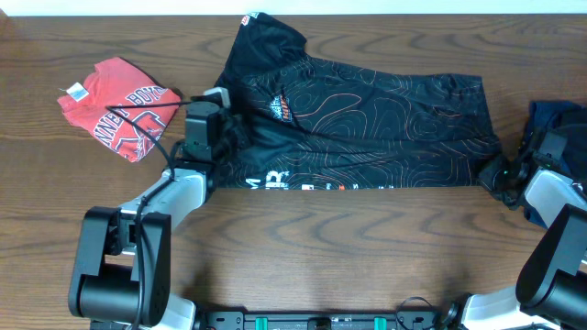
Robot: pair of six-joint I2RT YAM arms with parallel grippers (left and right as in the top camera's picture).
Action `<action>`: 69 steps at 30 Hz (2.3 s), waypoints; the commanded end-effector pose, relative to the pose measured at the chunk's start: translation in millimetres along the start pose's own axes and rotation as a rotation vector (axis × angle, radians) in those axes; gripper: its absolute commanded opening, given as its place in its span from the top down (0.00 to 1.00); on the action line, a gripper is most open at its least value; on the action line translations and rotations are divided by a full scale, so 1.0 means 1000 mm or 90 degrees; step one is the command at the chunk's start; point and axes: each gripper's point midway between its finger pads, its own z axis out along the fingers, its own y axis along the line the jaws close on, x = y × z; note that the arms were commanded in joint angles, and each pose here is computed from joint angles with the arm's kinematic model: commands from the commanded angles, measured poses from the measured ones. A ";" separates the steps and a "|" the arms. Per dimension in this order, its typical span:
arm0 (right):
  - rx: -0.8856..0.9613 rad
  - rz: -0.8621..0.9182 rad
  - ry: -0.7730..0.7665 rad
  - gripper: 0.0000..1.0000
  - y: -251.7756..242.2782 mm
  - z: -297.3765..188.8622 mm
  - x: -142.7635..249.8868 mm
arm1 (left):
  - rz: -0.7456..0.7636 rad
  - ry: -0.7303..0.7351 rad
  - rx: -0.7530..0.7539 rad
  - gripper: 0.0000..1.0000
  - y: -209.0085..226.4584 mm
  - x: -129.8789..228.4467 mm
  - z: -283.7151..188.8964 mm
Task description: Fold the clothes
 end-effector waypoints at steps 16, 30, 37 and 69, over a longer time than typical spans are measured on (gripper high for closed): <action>0.044 -0.011 0.020 0.96 -0.015 0.008 0.009 | -0.068 -0.087 0.014 0.84 0.001 -0.043 -0.009; 0.047 -0.011 0.022 0.96 -0.016 0.008 0.010 | -0.038 0.016 -0.151 0.75 0.052 0.004 -0.012; 0.048 -0.011 0.022 0.96 -0.016 0.008 0.010 | -0.041 0.047 -0.167 0.74 0.061 0.018 -0.008; 0.047 -0.016 0.022 0.96 -0.016 0.008 0.010 | -0.046 0.085 -0.247 0.94 0.090 0.040 -0.008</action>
